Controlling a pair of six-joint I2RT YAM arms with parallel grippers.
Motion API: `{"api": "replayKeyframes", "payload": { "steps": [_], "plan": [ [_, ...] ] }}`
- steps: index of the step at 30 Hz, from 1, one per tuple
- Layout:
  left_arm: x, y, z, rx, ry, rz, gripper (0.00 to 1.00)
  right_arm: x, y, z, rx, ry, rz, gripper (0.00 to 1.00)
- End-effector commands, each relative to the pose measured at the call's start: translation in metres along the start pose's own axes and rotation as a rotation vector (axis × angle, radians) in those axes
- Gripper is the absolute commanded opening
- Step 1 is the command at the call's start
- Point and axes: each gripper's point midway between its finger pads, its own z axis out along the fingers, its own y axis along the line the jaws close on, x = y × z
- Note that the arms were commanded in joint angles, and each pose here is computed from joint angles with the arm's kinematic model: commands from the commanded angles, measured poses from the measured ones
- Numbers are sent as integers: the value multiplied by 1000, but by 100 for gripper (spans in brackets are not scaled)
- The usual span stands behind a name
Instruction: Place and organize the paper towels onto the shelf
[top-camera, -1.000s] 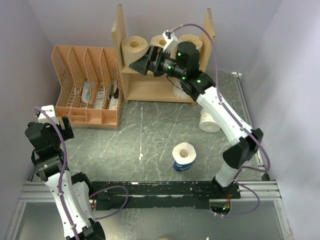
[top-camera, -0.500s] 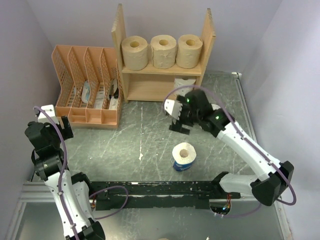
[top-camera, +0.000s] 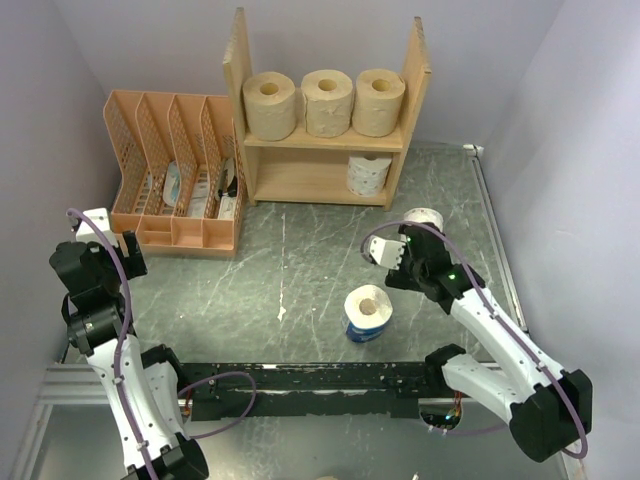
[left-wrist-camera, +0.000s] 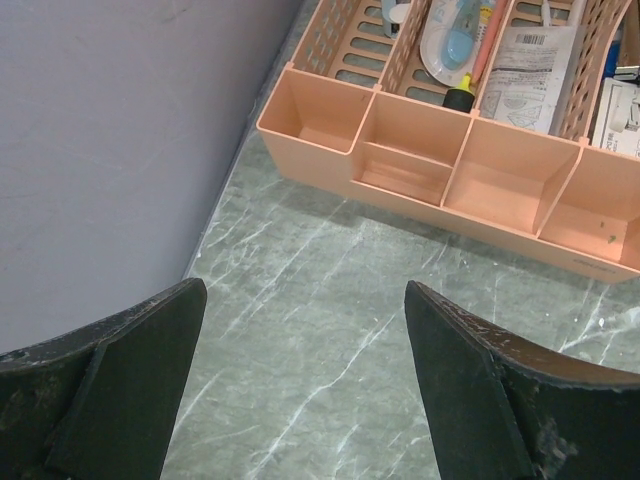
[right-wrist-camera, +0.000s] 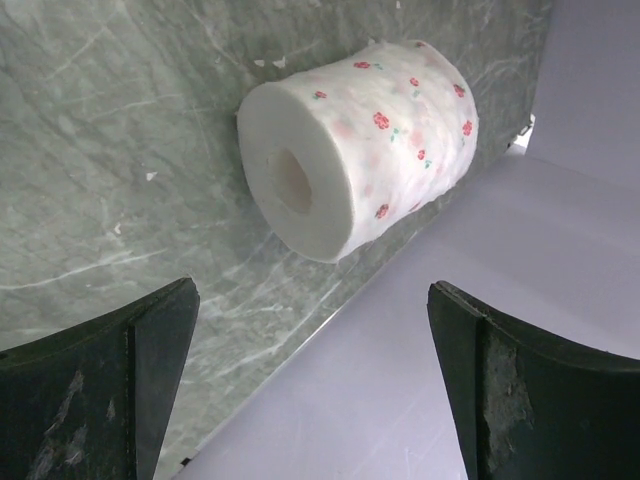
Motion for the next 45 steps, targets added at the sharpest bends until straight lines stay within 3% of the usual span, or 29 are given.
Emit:
{"api": "replayKeyframes", "payload": {
  "steps": [1,11,24,32,39,42,45],
  "plan": [
    [-8,3,-3,-9,-24,-7,92,-2,-22,2,41,-4,-58,98],
    [-11,1,-7,-4,-47,-1,93,22,-45,36,-115,-17,60,91],
    [-10,1,-5,-1,-35,-3,93,23,-32,50,-171,-10,77,90],
    [-10,1,-5,1,-34,-2,93,31,-33,71,-160,27,106,74],
    [-10,1,-4,0,-33,-4,93,36,-28,83,-163,42,116,72],
    [-9,1,-4,-1,-31,-3,93,37,-28,87,-161,50,122,63],
    [-9,1,-4,0,-29,-3,94,38,-25,89,-172,50,127,41]
  ]
}}
